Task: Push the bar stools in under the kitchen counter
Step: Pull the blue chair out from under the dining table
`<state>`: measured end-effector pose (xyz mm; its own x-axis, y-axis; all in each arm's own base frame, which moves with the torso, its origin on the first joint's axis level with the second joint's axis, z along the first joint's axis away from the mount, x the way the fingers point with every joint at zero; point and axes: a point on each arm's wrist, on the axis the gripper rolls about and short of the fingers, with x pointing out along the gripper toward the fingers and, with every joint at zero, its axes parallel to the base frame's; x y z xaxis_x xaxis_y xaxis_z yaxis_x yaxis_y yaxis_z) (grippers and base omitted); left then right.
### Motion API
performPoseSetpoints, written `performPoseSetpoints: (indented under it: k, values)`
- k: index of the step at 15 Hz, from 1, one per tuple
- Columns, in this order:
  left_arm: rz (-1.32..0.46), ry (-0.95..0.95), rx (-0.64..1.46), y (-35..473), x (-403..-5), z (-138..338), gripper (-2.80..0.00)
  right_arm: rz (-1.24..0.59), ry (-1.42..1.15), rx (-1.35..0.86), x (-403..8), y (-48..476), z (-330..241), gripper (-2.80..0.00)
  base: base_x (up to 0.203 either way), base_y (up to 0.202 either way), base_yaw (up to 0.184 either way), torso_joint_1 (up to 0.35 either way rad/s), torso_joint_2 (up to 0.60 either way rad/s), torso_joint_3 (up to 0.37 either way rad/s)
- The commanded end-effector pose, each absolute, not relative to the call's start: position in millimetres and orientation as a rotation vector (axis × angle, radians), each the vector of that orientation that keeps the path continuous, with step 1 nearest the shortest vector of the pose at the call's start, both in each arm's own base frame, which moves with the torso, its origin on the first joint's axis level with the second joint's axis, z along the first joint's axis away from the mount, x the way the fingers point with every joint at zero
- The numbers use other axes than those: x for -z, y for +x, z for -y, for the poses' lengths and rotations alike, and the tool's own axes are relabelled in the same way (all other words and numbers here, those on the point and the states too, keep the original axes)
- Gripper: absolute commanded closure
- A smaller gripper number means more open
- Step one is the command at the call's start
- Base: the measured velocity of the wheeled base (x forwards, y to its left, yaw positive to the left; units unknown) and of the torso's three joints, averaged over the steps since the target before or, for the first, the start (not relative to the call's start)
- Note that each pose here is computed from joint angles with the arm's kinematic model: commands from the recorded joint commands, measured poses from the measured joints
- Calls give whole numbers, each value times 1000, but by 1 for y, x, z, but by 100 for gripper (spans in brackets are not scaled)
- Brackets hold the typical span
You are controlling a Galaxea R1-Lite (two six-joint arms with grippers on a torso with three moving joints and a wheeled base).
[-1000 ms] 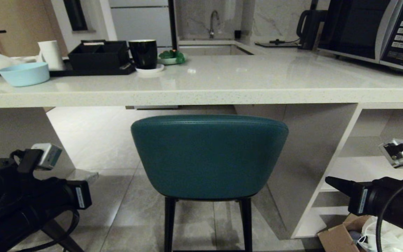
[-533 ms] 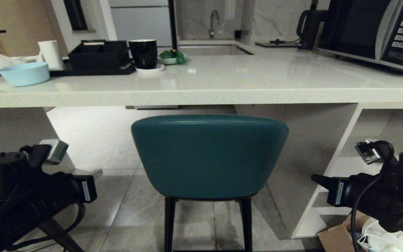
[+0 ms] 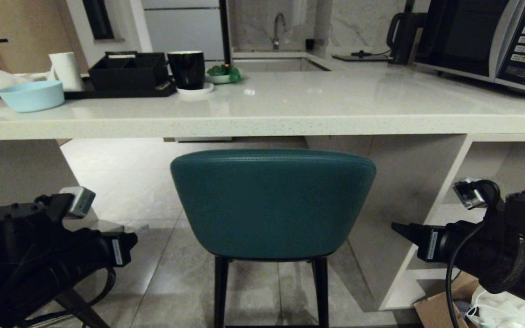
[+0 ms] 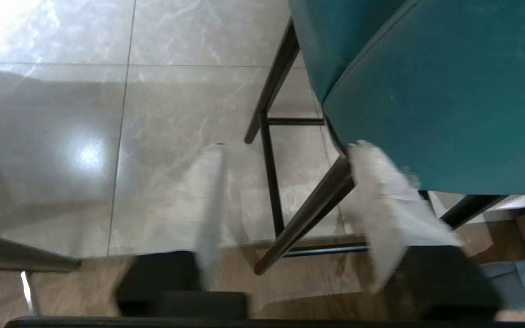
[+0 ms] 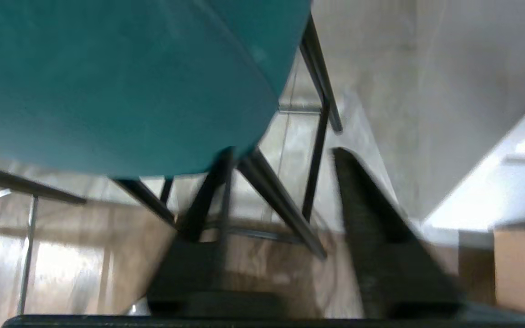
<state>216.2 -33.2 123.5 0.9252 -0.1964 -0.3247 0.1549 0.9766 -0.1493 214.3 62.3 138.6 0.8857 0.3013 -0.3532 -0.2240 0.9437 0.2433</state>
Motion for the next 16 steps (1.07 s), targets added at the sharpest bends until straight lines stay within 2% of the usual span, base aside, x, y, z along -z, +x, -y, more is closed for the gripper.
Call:
performPoseSetpoints:
  k: [1,6,8,10,16]
  values:
    - [-328,-128,186,218,-119,33,-280,-390,201,-278,-133,221,-64,-280,0,0,0,0,0,0]
    - [-153,-137,214,250,-107,32,-280,-277,214,-304,-118,242,-70,-280,0,0,0,0,0,0]
    - [-100,-138,290,253,-106,30,-280,-238,224,-345,-115,247,-68,-280,0,0,0,0,0,0]
    - [-112,-146,393,255,-101,22,-280,-232,226,-418,-114,250,-57,-280,0,0,0,0,0,0]
    - [-157,-153,517,260,-89,19,-280,-186,184,-665,-114,256,-27,-280,0,0,0,0,0,0]
